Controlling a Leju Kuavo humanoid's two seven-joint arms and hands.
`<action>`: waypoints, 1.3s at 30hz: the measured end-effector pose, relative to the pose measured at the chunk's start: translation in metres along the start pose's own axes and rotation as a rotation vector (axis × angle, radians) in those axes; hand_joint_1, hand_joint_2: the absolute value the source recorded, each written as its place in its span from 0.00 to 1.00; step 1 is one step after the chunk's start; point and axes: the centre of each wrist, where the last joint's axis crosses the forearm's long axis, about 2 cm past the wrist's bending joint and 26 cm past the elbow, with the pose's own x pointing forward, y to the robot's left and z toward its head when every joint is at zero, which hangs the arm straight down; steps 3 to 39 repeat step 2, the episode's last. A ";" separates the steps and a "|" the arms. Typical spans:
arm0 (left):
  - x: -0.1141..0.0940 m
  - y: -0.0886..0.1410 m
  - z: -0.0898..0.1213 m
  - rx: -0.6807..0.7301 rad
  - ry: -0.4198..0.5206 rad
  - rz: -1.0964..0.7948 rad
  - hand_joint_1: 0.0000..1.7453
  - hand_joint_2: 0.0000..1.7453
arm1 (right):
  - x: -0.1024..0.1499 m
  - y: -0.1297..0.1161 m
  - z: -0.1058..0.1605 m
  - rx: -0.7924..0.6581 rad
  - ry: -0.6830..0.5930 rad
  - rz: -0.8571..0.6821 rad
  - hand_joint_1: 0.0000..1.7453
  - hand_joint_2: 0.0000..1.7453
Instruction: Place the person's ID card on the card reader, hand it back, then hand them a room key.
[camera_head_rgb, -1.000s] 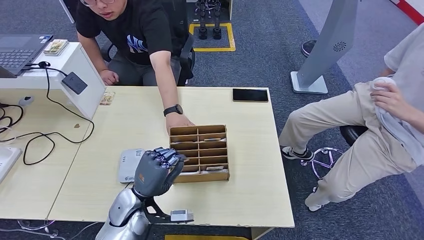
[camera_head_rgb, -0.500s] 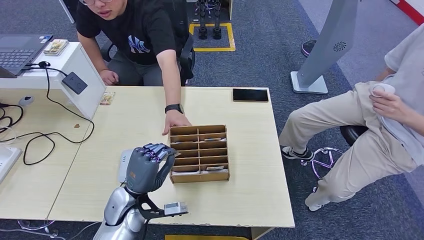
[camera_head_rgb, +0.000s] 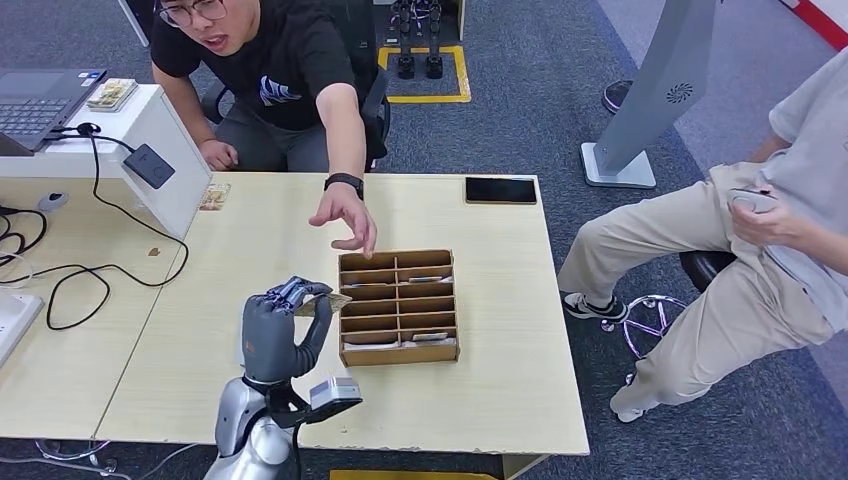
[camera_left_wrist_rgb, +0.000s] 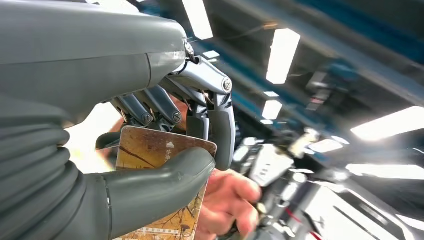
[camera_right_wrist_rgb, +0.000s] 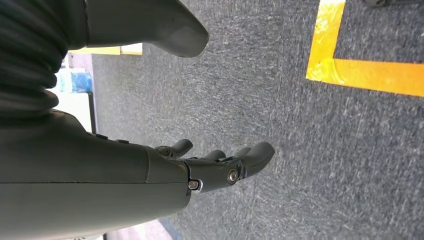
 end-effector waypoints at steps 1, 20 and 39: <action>0.002 -0.001 0.000 0.014 0.028 0.015 1.00 1.00 | 0.000 0.000 0.000 -0.001 0.001 -0.001 0.00 1.00; 0.003 -0.002 0.000 0.020 0.041 0.022 1.00 1.00 | 0.000 0.001 0.000 -0.002 0.001 -0.001 0.00 1.00; 0.003 -0.002 0.000 0.020 0.041 0.022 1.00 1.00 | 0.000 0.001 0.000 -0.002 0.001 -0.001 0.00 1.00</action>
